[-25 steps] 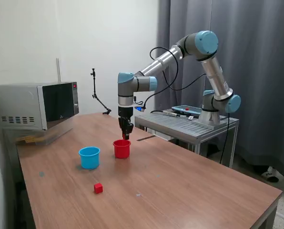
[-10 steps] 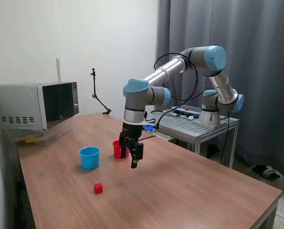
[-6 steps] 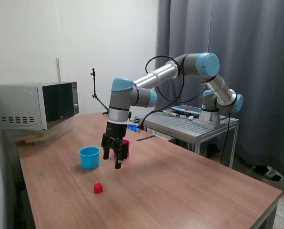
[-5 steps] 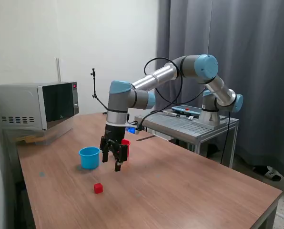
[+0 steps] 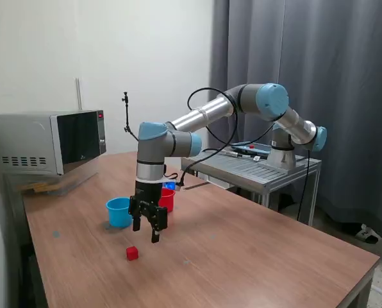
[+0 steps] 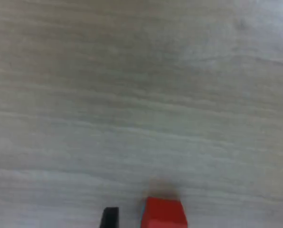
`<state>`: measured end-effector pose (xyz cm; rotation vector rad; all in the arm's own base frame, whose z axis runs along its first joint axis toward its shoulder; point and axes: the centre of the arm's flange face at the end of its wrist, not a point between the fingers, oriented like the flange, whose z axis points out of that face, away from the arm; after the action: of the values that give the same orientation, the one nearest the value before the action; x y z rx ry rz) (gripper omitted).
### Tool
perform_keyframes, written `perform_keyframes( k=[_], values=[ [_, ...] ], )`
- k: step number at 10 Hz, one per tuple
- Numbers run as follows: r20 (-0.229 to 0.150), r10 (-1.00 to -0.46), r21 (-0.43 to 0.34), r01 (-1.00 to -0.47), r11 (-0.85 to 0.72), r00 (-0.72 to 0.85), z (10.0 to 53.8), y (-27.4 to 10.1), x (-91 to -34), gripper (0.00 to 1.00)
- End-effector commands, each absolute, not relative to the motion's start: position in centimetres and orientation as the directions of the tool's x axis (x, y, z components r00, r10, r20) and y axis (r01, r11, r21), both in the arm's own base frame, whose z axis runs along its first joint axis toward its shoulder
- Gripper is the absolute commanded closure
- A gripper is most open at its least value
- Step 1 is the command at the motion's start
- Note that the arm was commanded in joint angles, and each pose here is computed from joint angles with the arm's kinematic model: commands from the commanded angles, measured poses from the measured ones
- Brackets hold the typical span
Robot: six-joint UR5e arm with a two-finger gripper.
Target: Place red objects in the red bin, and blue objects in the blue bin.
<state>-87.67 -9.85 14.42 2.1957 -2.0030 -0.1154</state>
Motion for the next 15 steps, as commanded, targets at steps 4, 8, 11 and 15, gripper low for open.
perform_keyframes(
  k=[4, 8, 11, 15],
  values=[
    [0.102, -0.989, 0.232, -0.969, -0.083, 0.109, 12.9, -10.6, -89.1, 0.00],
    [0.109, -0.994, 0.234, -0.972, 0.025, 0.001, 12.6, -10.1, -89.5, 0.00],
    [0.043, -0.998, 0.229, -0.972, 0.054, -0.045, 12.4, -9.4, -89.5, 0.00],
    [0.046, -0.998, 0.244, -0.968, 0.057, -0.047, 13.0, -9.0, -89.9, 0.00]
  ],
)
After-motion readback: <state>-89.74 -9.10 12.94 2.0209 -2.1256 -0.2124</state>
